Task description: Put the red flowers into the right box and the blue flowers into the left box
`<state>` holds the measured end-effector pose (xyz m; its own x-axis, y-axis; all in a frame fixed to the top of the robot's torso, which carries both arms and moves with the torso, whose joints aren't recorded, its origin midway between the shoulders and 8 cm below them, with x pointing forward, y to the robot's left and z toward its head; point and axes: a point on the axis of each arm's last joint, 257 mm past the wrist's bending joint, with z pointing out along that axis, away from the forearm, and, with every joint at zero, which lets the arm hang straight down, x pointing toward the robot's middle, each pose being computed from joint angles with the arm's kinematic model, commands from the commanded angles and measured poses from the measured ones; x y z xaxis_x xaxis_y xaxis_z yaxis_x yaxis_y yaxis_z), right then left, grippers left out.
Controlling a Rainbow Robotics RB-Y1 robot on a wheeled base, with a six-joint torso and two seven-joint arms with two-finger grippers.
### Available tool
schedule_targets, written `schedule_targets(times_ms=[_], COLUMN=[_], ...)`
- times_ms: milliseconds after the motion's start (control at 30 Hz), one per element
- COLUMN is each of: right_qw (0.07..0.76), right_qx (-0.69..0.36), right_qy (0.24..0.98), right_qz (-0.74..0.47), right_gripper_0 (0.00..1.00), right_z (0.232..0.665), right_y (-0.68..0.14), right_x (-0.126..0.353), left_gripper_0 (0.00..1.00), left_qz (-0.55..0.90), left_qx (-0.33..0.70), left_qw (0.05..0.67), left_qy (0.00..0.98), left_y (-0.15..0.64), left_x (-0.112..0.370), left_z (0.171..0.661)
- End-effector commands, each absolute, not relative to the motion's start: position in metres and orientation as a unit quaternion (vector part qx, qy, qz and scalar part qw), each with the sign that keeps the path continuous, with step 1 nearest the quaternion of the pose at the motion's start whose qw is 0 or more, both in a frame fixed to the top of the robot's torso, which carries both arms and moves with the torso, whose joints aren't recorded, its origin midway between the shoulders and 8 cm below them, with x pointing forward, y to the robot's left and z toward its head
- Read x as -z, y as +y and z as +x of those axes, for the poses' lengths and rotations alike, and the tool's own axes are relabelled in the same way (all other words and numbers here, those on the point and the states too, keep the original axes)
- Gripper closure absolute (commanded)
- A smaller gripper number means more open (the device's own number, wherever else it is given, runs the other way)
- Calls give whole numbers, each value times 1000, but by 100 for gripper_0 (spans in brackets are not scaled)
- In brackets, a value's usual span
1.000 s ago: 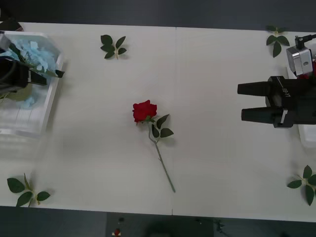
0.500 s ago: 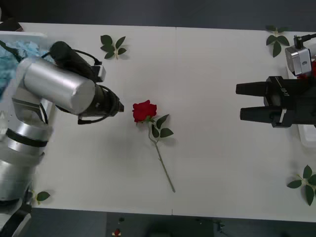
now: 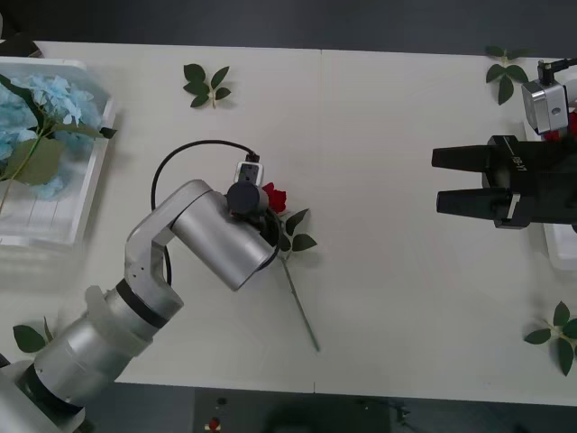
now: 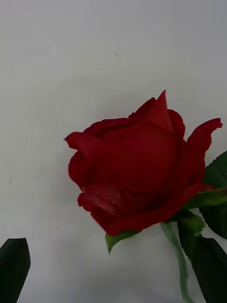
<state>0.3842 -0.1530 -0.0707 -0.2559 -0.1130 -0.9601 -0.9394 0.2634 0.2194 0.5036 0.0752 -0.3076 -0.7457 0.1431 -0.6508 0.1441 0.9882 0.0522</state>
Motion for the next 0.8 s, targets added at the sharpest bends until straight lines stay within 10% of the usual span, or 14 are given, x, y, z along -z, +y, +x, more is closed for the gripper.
schedule_targets(times_ms=[33,600,700,800], right_qw=[467,468,468,469], right_qx=[-447,-447,-448,-448], right_qy=[638,638,637,638], right_qz=[-418,-417,-418,-417], right_gripper_0=[0,0,0,0], right_z=[384,384,384,384], right_y=[-150,-150,-149,-150], right_x=[56,55,55,55], left_gripper_0=[6,40,85,100], left_qz=[73,94,97,94], left_qx=[13,-5,-12,-9], left_qw=[362,364,366,370], left_qy=[929,926,925,924], left_y=[62,58,60,60], left_x=[303,321,324,322], left_z=[508,510,511,513])
